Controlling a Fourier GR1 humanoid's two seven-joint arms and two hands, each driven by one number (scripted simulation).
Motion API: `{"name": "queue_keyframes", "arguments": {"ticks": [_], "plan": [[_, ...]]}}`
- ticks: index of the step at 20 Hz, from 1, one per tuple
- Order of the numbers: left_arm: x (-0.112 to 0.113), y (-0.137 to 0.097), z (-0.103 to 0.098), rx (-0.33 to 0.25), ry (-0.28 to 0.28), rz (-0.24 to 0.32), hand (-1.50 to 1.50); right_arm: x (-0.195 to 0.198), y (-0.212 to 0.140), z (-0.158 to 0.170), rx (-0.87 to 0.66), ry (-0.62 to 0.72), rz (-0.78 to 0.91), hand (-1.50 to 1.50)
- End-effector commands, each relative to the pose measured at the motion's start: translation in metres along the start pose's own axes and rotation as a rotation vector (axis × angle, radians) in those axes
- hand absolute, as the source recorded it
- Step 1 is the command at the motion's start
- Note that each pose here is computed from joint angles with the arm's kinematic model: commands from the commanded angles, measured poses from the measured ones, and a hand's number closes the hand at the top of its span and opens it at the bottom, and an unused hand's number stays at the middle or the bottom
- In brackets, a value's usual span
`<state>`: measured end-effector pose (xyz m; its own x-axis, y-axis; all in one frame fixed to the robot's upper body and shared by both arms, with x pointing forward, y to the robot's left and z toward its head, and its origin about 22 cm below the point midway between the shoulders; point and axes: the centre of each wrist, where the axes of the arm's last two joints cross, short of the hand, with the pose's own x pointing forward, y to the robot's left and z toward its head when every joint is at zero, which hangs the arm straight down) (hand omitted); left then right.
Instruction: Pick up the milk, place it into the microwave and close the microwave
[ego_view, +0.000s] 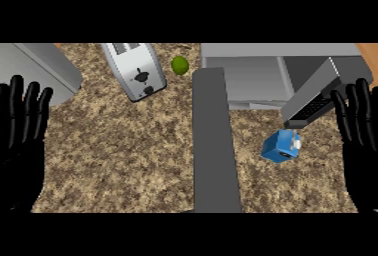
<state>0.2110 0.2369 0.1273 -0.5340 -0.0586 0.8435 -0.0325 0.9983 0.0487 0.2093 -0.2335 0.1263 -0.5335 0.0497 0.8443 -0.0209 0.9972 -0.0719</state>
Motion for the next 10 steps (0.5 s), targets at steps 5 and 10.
{"name": "queue_keyframes", "arguments": {"ticks": [5, 10], "plan": [[-0.017, -0.025, 0.003, -0.053, 0.000, -0.025, -1.50, 0.032, -0.004, 0.036, -0.087, 0.025, 0.053, -1.50], [-0.004, -0.023, 0.041, 0.115, 0.139, 0.116, -1.50, 0.045, 0.011, 0.035, -0.014, 0.049, 0.026, -1.50]]}}
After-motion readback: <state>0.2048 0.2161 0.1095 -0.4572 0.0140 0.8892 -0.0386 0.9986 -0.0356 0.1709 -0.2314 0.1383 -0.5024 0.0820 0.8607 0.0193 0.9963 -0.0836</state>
